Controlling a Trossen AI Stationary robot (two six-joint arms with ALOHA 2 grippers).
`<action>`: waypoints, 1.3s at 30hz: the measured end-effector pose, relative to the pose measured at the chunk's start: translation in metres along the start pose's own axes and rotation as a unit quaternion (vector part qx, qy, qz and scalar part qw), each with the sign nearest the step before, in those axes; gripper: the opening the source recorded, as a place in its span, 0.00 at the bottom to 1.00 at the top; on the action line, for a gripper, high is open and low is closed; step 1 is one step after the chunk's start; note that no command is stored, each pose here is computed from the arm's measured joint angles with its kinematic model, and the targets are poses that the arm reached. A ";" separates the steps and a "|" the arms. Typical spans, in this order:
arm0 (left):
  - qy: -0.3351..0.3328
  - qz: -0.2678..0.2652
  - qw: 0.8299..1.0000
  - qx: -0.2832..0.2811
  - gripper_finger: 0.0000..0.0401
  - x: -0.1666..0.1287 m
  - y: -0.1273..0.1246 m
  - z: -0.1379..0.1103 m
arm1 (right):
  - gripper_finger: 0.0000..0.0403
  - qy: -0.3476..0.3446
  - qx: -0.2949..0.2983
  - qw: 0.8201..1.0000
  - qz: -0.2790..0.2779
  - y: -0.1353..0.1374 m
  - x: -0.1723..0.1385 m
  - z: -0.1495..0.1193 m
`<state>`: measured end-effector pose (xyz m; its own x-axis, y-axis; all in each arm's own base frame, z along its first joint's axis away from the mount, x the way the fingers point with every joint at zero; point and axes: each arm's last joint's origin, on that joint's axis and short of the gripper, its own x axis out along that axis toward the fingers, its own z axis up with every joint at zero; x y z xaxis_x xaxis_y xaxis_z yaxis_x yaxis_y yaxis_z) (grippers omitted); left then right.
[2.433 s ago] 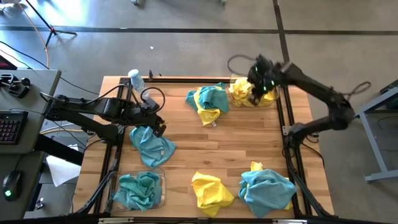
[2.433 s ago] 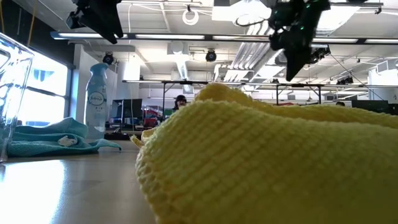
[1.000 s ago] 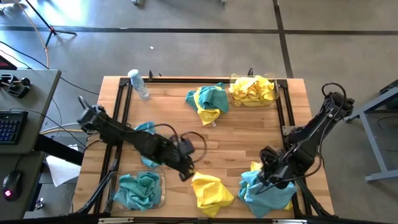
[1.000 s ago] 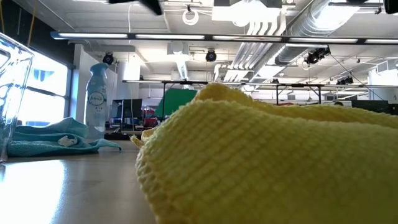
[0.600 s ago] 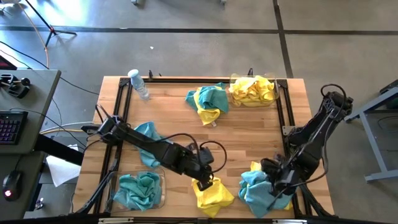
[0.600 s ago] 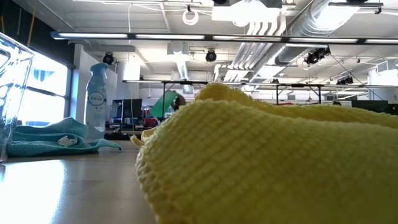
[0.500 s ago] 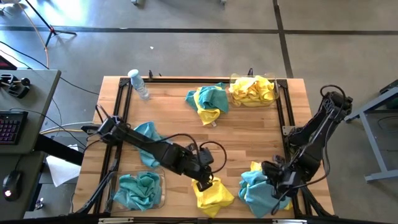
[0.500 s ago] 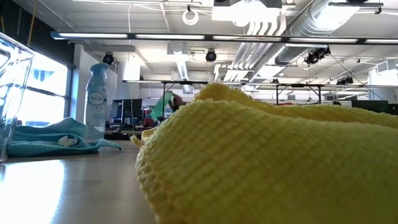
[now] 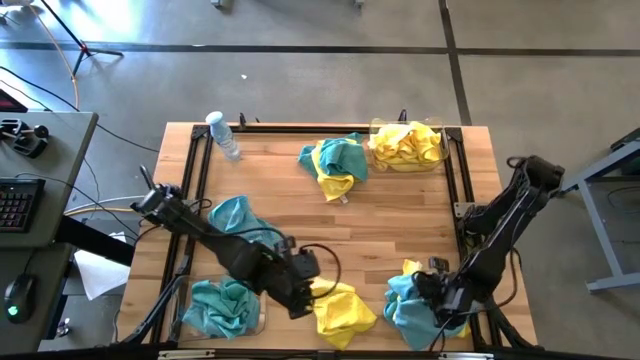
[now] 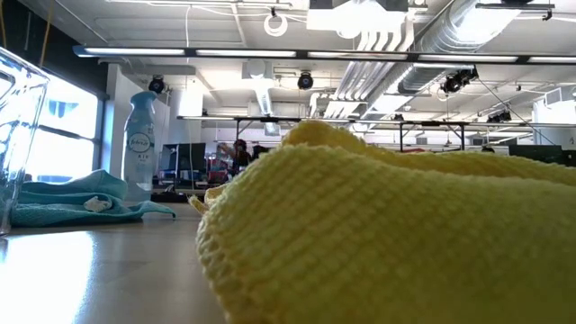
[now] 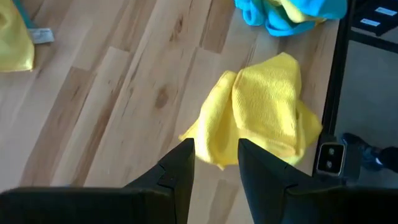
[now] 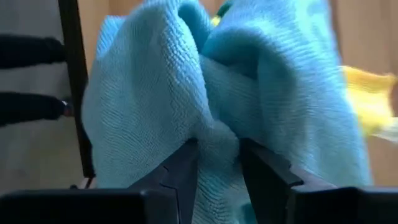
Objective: Sort microfiber towel by color & place in baskets
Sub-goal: Put the blue microfiber towel into the bottom transparent bin
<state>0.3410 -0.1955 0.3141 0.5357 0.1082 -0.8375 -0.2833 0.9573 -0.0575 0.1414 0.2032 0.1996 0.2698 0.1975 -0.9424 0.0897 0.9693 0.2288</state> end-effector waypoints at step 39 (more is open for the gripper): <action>-0.343 -0.103 0.933 0.036 0.32 -0.059 0.100 -0.033 | 0.00 -0.394 0.014 0.916 -0.070 -0.017 -0.144 0.205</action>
<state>0.2549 -0.1153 0.3394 0.9628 0.0424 -0.2668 -0.0775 0.9895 -0.1222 0.2971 0.1282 0.3818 0.8610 -0.1059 -0.4974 0.1978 0.9708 0.1357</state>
